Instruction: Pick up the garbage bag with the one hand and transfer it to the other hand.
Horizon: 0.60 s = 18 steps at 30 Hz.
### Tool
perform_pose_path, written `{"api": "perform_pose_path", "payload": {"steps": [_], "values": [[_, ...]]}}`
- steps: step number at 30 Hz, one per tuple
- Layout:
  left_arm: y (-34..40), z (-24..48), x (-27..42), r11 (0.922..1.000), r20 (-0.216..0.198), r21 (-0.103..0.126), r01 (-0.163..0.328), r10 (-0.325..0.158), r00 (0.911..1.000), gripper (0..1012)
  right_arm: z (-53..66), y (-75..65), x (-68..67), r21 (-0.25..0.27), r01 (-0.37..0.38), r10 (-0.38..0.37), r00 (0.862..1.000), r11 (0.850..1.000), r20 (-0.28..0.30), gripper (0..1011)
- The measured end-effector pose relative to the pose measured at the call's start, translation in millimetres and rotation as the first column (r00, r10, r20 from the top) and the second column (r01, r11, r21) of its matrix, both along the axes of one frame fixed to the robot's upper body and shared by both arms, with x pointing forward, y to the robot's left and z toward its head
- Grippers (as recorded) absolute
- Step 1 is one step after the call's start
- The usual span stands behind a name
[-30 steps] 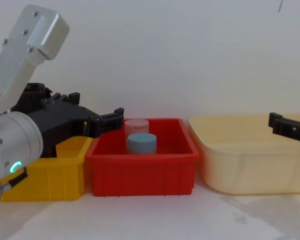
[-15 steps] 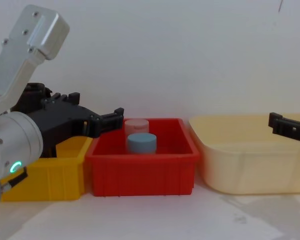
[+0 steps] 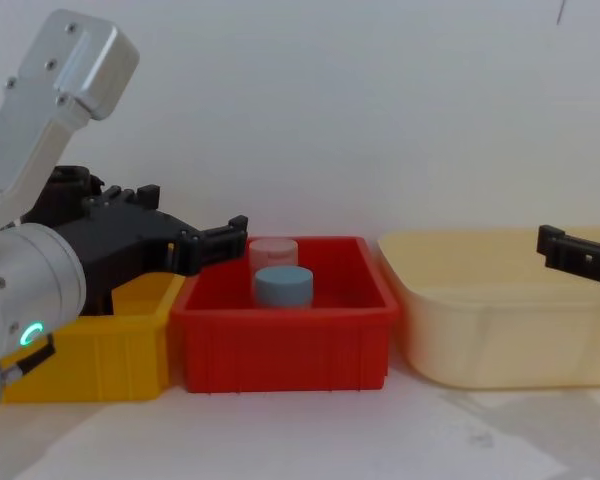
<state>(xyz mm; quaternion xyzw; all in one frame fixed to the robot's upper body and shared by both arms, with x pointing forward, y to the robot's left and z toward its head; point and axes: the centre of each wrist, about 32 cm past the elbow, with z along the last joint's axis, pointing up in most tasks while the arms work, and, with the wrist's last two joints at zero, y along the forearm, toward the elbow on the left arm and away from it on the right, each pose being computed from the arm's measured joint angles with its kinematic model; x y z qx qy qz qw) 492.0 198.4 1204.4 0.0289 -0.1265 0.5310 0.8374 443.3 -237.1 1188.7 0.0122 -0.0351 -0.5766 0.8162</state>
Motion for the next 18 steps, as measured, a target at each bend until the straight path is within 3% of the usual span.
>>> {"api": "perform_pose_path", "payload": {"steps": [18], "values": [[0.0, 0.0, 0.0, 1.0, 0.0, 0.0, 0.0, 0.0, 1.0, 1000, 0.0, 0.0, 0.0, 0.0, 0.0, 0.0, 1.0, 1.0, 0.0, 1001]]}}
